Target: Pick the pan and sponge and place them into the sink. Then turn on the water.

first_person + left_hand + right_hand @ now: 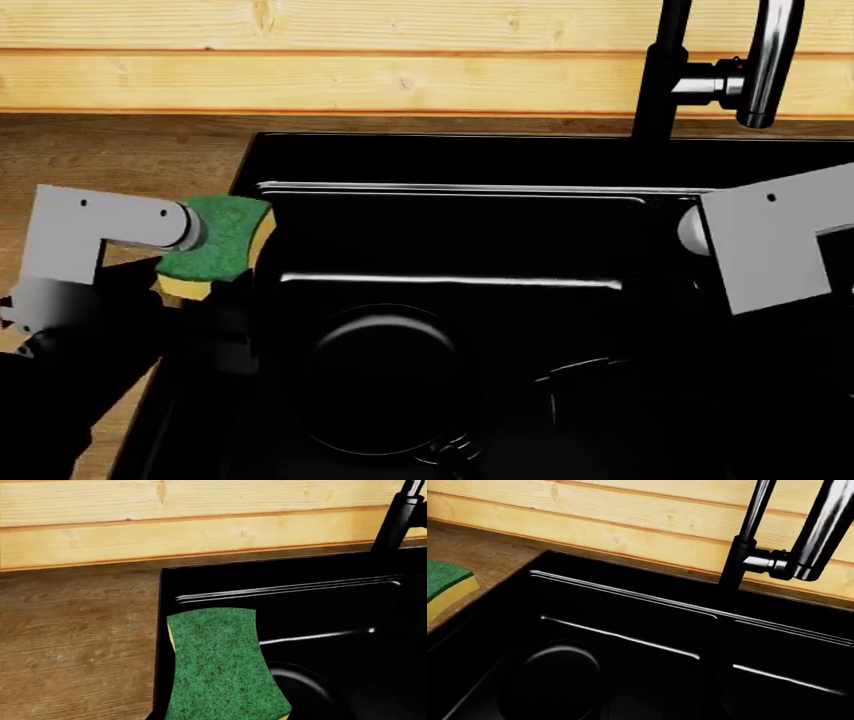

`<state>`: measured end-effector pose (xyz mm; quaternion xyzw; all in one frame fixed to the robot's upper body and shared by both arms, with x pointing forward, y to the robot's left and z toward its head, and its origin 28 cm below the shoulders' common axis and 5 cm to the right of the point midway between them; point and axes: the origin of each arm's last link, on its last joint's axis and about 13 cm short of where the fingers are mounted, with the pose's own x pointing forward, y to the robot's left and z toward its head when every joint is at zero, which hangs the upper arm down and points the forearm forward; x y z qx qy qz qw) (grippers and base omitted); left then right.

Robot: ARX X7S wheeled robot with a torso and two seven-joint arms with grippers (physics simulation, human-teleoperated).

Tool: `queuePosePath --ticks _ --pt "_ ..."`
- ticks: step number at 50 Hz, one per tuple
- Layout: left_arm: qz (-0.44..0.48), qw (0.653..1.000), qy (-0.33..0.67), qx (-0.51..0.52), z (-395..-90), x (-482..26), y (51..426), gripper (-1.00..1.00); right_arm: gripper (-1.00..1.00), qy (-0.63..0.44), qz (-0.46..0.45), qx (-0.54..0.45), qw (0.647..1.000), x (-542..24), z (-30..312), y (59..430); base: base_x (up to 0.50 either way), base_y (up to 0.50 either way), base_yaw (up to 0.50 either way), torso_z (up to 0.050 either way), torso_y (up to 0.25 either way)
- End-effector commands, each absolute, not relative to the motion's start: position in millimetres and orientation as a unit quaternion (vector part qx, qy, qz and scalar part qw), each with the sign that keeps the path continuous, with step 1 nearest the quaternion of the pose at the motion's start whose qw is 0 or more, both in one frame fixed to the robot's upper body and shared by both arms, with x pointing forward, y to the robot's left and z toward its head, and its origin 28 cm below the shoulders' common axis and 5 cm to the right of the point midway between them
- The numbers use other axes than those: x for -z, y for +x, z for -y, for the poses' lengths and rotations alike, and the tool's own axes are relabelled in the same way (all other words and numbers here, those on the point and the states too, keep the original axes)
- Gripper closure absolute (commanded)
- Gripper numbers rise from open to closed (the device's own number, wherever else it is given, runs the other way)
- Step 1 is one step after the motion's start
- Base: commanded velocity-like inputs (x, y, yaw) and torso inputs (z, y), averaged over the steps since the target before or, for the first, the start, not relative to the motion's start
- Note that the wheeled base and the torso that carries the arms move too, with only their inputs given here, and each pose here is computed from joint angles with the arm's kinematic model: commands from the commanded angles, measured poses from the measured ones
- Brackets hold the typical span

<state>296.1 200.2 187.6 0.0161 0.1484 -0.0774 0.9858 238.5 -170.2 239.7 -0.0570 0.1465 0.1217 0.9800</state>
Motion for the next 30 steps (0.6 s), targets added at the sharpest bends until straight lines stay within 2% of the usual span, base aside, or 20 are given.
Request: queuePosePath --ticks 1,10,17,25,30 --pt "-0.178 0.963 0.047 0.196 -166 -206 321 1.0 -1.0 -0.046 -0.123 -0.088 0.987 -251 182 217 0.0 0.0 0.0 0.0 0.0" --pt "-0.226 0.947 0.031 0.227 -139 -201 339 1.0 -1.0 -0.046 -0.114 -0.079 0.989 -255 185 207 0.0 0.0 0.0 0.0 0.0" --pt "-0.262 0.937 0.053 0.226 -131 -184 347 1.0 -1.0 -0.047 -0.107 -0.073 0.99 -258 186 195 0.0 0.0 0.0 0.0 0.0" --pt "-0.292 0.931 0.034 0.216 -124 -171 355 1.0 -1.0 -0.04 -0.114 -0.074 0.99 -249 186 192 0.0 0.0 0.0 0.0 0.0" --pt "-0.297 0.927 0.07 0.218 -120 -165 353 1.0 -1.0 -0.037 -0.113 -0.075 0.99 -248 186 192 0.0 0.0 0.0 0.0 0.0"
